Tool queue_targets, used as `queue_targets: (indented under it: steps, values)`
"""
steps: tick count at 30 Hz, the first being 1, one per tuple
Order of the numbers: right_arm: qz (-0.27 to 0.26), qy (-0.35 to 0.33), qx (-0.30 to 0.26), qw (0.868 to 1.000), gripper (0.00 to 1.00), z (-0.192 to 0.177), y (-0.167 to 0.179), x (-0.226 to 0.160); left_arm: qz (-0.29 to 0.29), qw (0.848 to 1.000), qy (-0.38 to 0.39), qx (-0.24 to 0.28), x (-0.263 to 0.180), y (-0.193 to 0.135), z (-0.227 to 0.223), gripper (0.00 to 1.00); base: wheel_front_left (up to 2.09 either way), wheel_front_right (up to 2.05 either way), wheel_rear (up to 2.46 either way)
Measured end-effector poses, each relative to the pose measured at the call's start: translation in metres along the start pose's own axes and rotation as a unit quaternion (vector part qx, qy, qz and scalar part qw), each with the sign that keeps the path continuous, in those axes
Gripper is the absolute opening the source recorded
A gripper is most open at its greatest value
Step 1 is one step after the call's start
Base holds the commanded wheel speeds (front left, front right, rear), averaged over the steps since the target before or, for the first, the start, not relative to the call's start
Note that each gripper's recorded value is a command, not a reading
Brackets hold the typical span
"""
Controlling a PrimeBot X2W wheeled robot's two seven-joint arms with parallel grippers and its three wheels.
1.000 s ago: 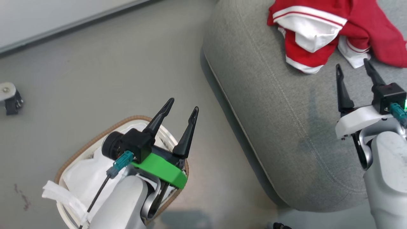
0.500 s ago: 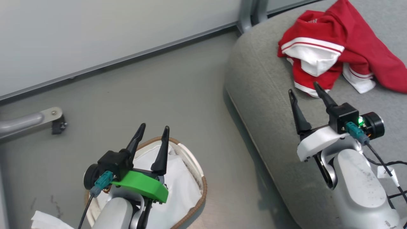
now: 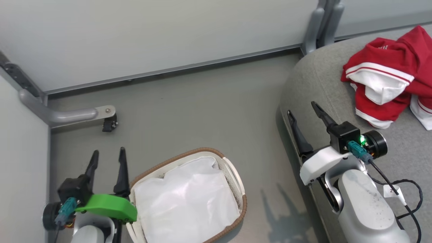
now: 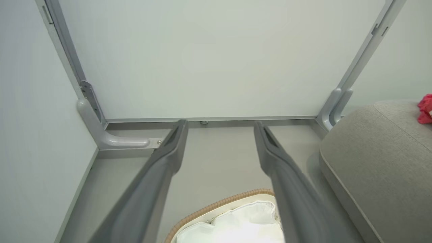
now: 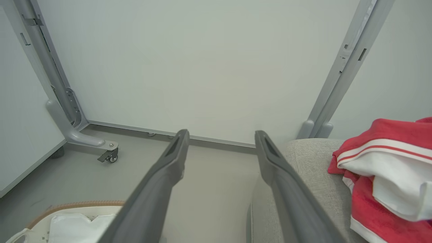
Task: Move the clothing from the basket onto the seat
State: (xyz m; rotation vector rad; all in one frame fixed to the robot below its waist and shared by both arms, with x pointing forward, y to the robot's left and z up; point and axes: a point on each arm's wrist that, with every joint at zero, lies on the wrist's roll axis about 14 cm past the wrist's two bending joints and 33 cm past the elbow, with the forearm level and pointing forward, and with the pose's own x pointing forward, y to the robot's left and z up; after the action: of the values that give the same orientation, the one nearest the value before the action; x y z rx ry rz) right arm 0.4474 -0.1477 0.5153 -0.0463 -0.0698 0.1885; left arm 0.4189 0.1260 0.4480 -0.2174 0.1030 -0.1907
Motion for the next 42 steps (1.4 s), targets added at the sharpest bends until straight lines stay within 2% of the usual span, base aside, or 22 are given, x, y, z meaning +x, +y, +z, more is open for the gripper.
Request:
queue_targets:
  steps: [8, 16, 17, 22, 28, 42]
  values:
    - [0.012, 0.004, 0.03, 0.999, 1.0, -0.003, 0.016, -0.011, 0.054, 0.998, -0.01, 0.008, -0.027, 0.031, 0.007, 1.0, 0.0, 0.0, 0.0]
    - [0.006, 0.011, 0.038, 0.999, 1.0, -0.008, 0.015, -0.024, 0.056, 0.998, 0.011, -0.008, -0.042, 0.028, -0.009, 1.0, 0.0, 0.0, 0.0]
    - [0.005, 0.014, 0.039, 0.999, 0.0, -0.009, 0.016, -0.025, 0.058, 0.998, 0.016, -0.009, -0.043, 0.028, -0.011, 0.0, 0.0, 0.0, 0.0]
    - [0.0, 0.049, 0.056, 0.997, 0.0, -0.032, 0.018, -0.037, 0.065, 0.997, 0.035, -0.023, -0.047, 0.029, -0.023, 0.0, 0.0, 0.0, 0.0]
    - [-0.026, 0.049, 0.116, 0.992, 0.0, -0.03, 0.008, -0.038, 0.083, 0.993, 0.033, -0.077, -0.048, 0.035, -0.021, 0.0, 0.0, 0.0, 0.0]
    - [-0.068, 0.047, 0.243, 0.966, 0.0, -0.031, -0.006, -0.044, 0.104, 0.977, 0.015, -0.187, -0.048, 0.042, -0.011, 0.0, 0.0, 0.0, 0.0]
